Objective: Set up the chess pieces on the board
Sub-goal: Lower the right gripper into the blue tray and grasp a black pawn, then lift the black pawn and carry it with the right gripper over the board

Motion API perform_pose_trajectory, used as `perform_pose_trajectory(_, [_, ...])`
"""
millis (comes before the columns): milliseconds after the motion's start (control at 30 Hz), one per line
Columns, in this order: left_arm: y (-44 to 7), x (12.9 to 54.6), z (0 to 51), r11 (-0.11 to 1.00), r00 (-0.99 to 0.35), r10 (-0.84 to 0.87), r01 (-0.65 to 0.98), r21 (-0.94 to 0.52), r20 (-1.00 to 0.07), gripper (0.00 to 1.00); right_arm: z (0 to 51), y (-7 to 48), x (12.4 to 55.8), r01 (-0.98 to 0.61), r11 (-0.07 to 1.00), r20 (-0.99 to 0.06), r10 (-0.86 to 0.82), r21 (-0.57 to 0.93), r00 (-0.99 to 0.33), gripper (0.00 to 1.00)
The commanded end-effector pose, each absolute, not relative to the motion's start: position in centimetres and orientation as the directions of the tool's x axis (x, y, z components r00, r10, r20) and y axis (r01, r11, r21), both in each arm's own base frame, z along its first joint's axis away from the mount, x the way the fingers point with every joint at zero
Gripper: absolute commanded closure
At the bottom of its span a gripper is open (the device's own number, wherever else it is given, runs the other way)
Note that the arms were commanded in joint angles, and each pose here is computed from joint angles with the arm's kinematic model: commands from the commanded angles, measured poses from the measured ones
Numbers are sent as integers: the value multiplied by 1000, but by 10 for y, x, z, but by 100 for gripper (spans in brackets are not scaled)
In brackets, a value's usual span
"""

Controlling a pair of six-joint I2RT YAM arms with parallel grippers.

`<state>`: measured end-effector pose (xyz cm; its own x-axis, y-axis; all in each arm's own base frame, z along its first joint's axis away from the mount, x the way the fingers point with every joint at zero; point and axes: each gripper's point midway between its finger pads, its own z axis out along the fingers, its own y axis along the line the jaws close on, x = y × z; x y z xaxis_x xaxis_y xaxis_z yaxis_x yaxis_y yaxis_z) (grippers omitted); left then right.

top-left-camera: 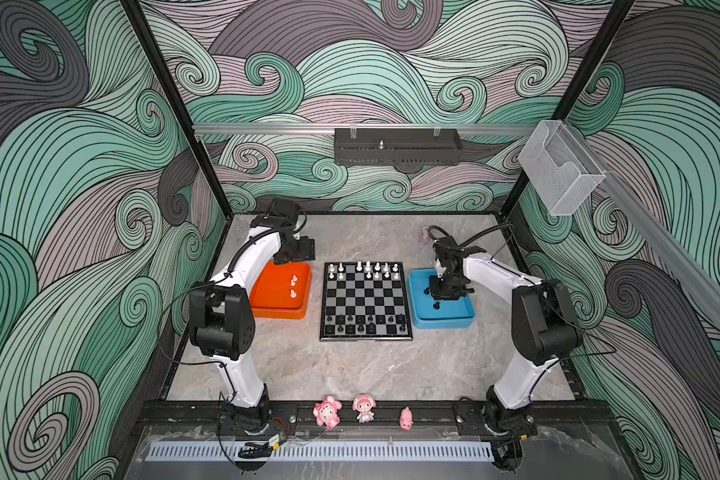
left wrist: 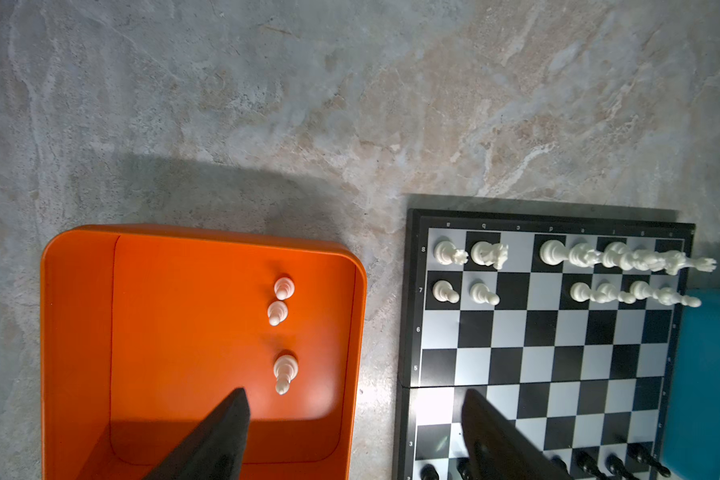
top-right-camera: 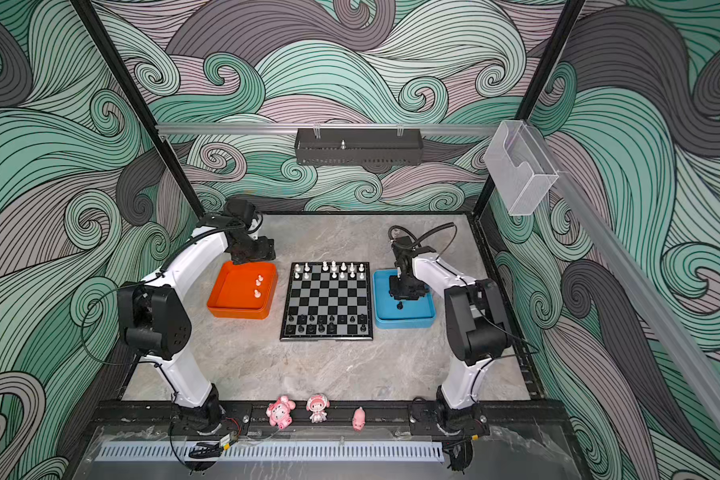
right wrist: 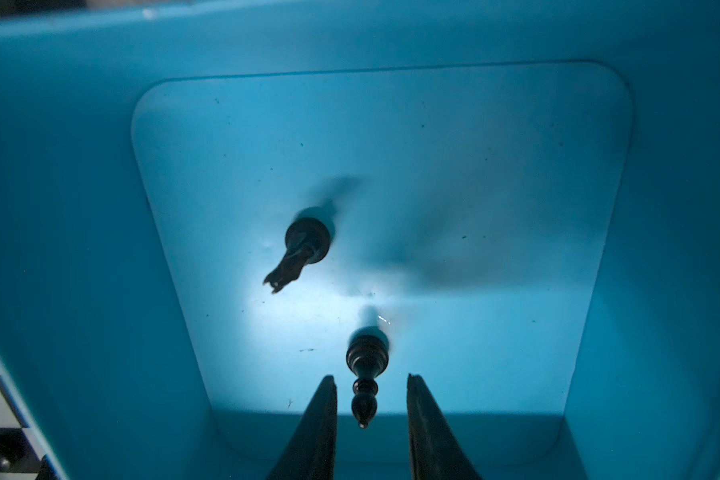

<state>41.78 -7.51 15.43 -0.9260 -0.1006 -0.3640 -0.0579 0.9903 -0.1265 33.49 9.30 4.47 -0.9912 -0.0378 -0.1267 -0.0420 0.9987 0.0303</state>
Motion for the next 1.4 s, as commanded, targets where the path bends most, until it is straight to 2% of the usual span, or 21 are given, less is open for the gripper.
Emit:
perform_pose_trajectory(0, [-72,415,150,992,-932,-96,-61,-109,-349,18,34,91,328,-48,998,-86,-45,29,-995,70])
perform_pose_trajectory(367, [-72,415,146,992,-934,-97,-64,-105,-343,17,25,93,325,-47,998,-55,-45,42,-997,72])
perform_pose_trajectory(700, [-71,415,145,992,-934,-100,-68,-104,-344,18,22,94,324,-50,998,-43,-49,44,-998,79])
perform_pose_trajectory(967, [-71,415,144,992,-934,-101,-69,-104,-342,18,27,93,327,-55,997,-60,-52,45,-997,85])
perform_pose_trajectory(1367, [-72,416,145,992,-933,-100,-67,-107,-346,18,63,98,337,-84,995,-124,-76,62,-989,87])
